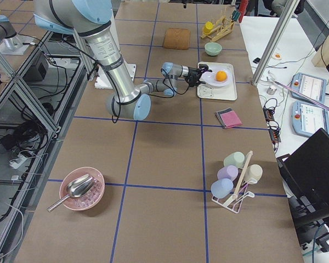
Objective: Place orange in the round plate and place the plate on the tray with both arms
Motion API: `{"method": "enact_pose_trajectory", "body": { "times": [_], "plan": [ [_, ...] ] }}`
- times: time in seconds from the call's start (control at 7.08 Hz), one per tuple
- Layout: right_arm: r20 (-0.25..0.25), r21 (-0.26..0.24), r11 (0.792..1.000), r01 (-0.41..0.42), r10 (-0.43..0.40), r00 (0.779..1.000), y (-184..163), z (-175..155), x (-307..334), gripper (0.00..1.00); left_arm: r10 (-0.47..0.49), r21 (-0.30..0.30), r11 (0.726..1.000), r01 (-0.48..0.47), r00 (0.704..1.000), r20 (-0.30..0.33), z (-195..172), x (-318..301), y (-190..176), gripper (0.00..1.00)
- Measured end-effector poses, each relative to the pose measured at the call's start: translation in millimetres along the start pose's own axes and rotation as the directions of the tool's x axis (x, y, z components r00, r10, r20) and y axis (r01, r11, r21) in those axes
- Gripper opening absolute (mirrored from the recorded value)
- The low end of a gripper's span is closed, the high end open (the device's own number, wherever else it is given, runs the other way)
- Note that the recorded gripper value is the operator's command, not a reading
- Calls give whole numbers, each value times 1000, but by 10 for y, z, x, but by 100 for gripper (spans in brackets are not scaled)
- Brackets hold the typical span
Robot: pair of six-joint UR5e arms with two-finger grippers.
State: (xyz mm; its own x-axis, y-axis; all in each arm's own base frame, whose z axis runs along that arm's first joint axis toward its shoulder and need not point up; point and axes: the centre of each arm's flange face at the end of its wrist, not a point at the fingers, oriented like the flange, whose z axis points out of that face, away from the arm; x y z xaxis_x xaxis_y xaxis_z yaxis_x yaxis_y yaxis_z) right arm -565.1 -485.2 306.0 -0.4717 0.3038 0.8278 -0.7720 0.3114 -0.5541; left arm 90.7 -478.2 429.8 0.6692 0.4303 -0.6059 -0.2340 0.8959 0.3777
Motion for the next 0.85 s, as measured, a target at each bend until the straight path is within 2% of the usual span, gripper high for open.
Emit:
{"method": "enact_pose_trajectory", "body": {
  "times": [0.14,0.28,0.42,0.56,0.71,0.85],
  "plan": [
    [-7,-49,998,49,-49,999,-125,-267,10,99,2,-1,1000,-2,1000,2,3,-5,1,99],
    [-24,-125,981,148,-152,988,-275,-503,20,99,5,-2,1000,-5,1000,5,9,-16,3,99],
    [-43,-228,930,287,-305,952,-564,-738,90,99,7,-3,1000,-7,1000,9,17,-29,3,99],
    [-46,-341,841,420,-461,886,-1035,-893,77,99,9,-3,1000,-9,1000,12,20,-36,3,99],
    [-31,-450,719,530,-606,795,-1637,-954,26,99,10,-1,1000,-10,1000,14,11,-40,5,99],
    [-6,-538,569,622,-740,672,-2352,-996,2,99,18,0,1000,-18,1000,14,7,-42,7,99]
  ]
}}
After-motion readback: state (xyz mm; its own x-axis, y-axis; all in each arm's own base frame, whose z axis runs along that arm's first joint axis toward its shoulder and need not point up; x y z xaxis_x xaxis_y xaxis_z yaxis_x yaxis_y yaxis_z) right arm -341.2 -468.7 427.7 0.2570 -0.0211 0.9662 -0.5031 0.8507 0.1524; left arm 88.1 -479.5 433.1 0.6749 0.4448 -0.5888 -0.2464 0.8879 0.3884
